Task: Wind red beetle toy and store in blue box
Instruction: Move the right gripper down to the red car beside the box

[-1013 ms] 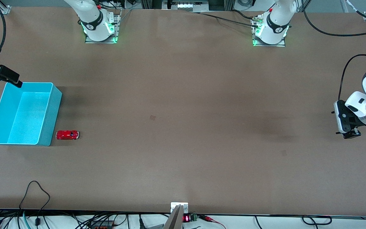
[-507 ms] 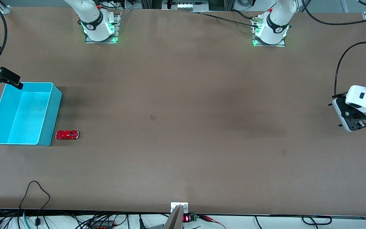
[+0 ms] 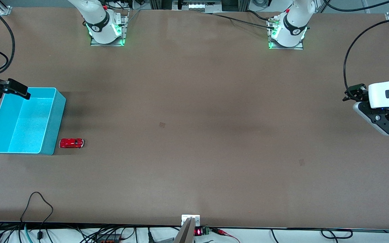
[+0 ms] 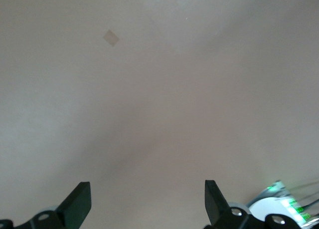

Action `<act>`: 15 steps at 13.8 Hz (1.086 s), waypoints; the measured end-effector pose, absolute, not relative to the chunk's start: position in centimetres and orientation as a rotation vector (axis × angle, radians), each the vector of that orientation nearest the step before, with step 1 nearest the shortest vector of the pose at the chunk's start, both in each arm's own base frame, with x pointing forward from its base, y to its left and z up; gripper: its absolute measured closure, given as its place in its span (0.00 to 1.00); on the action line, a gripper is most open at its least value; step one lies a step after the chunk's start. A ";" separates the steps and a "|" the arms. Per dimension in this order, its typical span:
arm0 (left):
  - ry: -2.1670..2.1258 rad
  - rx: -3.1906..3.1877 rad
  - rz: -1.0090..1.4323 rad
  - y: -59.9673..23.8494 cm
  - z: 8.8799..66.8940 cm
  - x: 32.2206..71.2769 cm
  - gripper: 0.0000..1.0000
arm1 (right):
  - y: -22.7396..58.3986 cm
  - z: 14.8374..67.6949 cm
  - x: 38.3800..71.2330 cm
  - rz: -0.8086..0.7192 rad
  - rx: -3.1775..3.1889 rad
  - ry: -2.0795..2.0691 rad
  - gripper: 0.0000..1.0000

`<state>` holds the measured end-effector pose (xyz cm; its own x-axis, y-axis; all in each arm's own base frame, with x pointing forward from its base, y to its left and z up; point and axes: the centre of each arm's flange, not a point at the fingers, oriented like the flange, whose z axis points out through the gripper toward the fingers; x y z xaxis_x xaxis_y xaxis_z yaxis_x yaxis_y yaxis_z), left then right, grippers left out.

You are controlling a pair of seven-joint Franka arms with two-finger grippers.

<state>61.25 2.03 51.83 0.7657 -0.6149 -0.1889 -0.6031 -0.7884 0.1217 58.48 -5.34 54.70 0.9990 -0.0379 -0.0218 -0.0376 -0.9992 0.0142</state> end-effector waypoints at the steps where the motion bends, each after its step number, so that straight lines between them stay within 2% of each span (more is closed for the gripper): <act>1: -0.923 2.928 -0.358 0.6 52.8 61.0 0.00 | -5.1 53.9 59.0 -0.043 3.127 -0.052 0.00; 6: -0.580 3.052 -0.371 -3.6 55.7 60.3 0.00 | -1.0 50.4 60.9 -0.103 3.116 0.055 0.00; 10: -0.170 3.093 -0.187 -2.8 57.2 60.0 0.00 | -0.9 48.6 62.1 -0.084 3.114 0.076 0.00; 15: -0.004 3.108 0.045 -0.7 56.7 57.6 0.00 | -2.4 42.6 64.5 -0.096 3.098 0.318 0.00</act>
